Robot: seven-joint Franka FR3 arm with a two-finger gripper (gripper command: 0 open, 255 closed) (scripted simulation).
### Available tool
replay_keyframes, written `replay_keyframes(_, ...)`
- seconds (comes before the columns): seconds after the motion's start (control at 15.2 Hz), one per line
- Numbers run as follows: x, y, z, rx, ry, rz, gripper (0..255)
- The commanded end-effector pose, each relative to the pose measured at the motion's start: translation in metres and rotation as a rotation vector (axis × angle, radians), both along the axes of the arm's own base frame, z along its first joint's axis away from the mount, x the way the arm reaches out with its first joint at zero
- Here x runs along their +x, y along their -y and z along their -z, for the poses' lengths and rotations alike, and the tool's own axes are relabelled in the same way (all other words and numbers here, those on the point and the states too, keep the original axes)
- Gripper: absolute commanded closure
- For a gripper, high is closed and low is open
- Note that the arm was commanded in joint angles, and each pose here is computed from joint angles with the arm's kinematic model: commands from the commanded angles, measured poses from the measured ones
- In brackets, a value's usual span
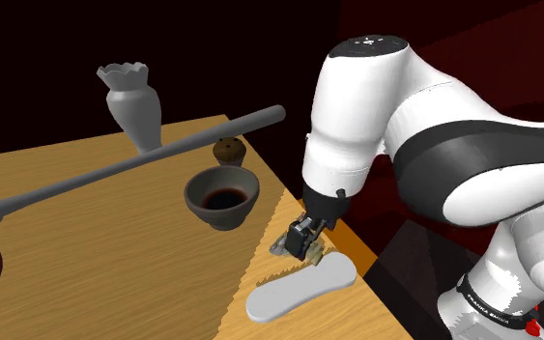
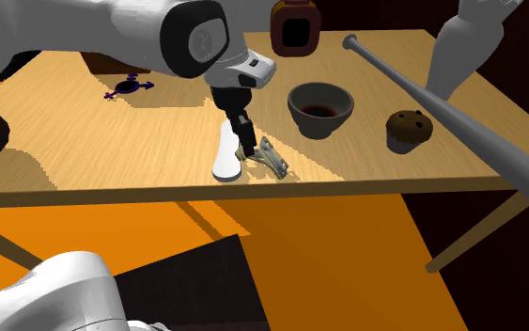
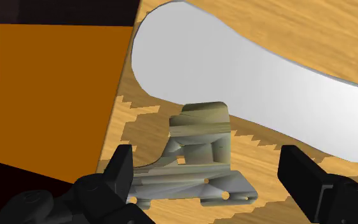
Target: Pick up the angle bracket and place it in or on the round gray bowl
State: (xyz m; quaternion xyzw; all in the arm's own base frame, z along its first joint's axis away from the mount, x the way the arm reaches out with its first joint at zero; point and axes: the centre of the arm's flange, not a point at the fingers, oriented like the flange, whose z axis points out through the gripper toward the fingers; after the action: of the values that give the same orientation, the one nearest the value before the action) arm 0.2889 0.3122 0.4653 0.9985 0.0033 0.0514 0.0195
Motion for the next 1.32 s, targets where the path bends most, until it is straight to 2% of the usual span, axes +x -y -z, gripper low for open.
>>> replay_keyframes(0.0, -0.014, 0.000, 0.004, 0.004, 0.043, 0.018, 0)
replay_keyframes(0.4, -0.009, 0.002, 0.039, 0.004, 0.043, 0.018, 0)
replay_keyframes(0.92, -0.009, 0.002, 0.038, 0.004, 0.043, 0.018, 0)
replay_keyframes(0.99, -0.009, 0.002, 0.038, 0.004, 0.043, 0.018, 255)
replay_keyframes(1.25, -0.008, 0.002, 0.039, 0.004, 0.043, 0.018, 255)
